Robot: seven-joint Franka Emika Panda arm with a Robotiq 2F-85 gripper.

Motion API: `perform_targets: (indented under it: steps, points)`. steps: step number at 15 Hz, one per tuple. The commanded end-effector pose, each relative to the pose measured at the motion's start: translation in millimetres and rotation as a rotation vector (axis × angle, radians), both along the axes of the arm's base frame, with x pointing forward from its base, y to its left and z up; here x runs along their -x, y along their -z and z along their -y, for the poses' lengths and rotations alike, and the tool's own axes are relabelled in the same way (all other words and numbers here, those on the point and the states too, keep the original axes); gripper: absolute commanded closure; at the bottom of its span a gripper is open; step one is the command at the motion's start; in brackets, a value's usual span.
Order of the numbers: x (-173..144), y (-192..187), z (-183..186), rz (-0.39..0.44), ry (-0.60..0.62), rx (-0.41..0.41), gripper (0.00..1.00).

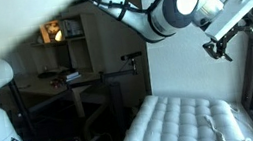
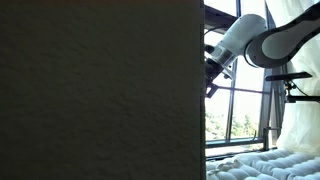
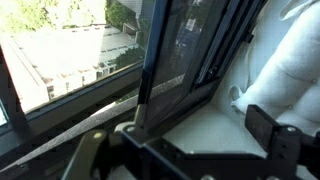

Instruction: Open the window pane on the bottom left

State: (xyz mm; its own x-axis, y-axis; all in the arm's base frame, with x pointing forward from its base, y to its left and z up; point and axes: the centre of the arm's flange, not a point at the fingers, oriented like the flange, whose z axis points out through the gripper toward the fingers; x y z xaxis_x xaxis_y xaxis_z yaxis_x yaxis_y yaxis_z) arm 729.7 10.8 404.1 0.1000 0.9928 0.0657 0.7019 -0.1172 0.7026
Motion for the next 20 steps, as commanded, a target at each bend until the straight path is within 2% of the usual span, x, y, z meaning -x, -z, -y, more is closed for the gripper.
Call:
perform_targets:
  steps: [1, 8, 15, 20]
  points:
    - [-38.5, -8.5, -8.5, -0.045, 0.063, -0.045, 0.0]
    - [-67.6, -7.6, -16.9, -0.122, 0.122, -0.101, 0.0]
    - [-93.1, -5.4, -9.3, -0.072, 0.125, -0.121, 0.0]
    - [-97.2, 1.9, -6.4, -0.145, 0.091, -0.108, 0.0]
